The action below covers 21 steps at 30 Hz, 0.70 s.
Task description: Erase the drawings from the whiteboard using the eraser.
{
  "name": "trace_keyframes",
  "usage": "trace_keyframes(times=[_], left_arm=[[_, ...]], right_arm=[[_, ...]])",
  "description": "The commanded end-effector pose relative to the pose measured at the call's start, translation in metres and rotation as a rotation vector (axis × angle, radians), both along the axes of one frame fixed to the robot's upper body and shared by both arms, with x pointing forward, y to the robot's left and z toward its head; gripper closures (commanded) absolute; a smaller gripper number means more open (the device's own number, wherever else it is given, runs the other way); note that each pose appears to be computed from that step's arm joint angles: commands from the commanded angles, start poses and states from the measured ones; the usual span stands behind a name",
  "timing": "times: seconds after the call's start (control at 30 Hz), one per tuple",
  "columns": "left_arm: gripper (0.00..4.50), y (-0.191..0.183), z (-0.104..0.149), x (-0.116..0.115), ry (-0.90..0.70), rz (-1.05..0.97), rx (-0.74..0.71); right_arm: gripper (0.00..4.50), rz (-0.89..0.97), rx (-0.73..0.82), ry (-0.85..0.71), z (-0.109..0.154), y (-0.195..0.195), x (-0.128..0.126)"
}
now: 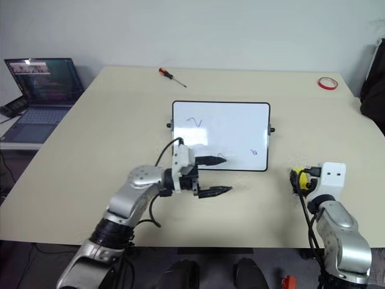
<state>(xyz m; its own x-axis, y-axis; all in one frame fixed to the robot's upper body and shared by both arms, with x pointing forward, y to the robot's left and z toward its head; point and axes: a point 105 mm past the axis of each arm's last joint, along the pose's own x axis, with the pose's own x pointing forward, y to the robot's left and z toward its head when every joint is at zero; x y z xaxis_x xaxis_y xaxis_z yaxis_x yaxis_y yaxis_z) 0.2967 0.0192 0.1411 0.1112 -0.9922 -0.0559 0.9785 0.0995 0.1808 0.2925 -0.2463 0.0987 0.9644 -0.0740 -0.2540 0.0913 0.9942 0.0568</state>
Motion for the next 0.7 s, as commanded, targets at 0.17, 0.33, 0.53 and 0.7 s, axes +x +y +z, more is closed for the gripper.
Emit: trace_keyframes(times=[0.17, 0.33, 0.53, 0.7], left_arm=[[0.00, -0.018, 0.014, -0.006, -0.066, -0.070, -0.019], [0.00, -0.016, 0.017, -0.005, -0.079, -0.055, -0.020], [0.00, -0.016, 0.021, -0.006, -0.086, -0.042, -0.033], [0.00, -0.016, 0.023, -0.005, -0.089, -0.037, -0.035]], right_arm=[[0.01, 0.002, 0.030, 0.007, 0.002, 0.001, 0.005], [0.01, 0.004, 0.035, 0.022, -0.002, 0.001, 0.006], [0.01, -0.002, 0.042, 0.032, -0.004, 0.001, 0.008], [0.01, -0.009, 0.045, 0.035, -0.006, -0.001, 0.009]])
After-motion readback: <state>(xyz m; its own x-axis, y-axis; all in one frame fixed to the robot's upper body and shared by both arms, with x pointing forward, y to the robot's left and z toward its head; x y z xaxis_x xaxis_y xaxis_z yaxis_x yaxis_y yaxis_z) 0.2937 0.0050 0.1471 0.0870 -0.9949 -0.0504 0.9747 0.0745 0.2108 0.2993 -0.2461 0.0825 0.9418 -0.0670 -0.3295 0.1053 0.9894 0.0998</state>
